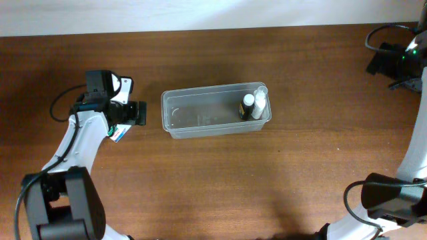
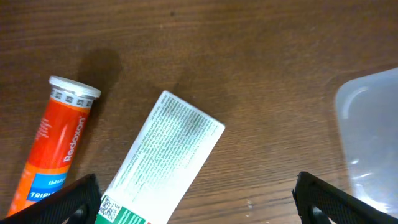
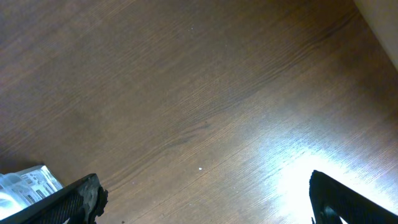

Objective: Pack container
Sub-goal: 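Move the left gripper over the orange tube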

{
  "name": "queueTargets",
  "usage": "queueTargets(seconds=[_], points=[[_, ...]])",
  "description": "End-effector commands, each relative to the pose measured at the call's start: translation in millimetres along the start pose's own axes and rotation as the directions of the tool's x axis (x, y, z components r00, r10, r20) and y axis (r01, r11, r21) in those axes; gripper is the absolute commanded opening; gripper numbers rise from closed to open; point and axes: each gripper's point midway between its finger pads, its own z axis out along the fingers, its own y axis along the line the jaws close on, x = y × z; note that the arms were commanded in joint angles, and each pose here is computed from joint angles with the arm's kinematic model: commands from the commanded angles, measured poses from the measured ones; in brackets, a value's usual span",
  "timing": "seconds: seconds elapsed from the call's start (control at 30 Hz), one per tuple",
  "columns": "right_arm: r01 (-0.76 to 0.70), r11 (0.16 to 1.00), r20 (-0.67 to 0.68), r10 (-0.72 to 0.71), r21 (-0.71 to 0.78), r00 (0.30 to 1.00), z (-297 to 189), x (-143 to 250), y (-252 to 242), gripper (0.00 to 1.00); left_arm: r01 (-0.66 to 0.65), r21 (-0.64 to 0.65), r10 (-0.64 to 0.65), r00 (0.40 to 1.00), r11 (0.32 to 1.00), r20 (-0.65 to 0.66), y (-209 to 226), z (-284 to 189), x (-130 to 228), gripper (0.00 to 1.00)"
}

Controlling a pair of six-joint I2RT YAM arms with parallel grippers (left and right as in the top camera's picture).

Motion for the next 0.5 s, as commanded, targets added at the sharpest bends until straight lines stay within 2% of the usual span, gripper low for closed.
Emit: queueTargets(seconds=[0.0,0.2,0.47], points=[[-0.016,1.0,0.013,0.015,0.008,1.0,-3.4,-2.1,-3.5,0.98,-0.021,-0.022,0.021,1.0,1.0,-0.013,13.0,11.3,0.8,0.99],[-0.016,1.0,0.013,0.015,0.008,1.0,-3.4,-2.1,-3.5,0.98,0.014,-0.026,-0.016,0.998,1.0,-0.054,26.6,25.9,13.7,0.99],[-0.016,1.0,0.013,0.015,0.008,1.0,-3.4,-2.1,-3.5,0.98,0.022,-0.021,-0.023,0.999,1.0,-0.038,29.7,23.9,7.7,0.99]])
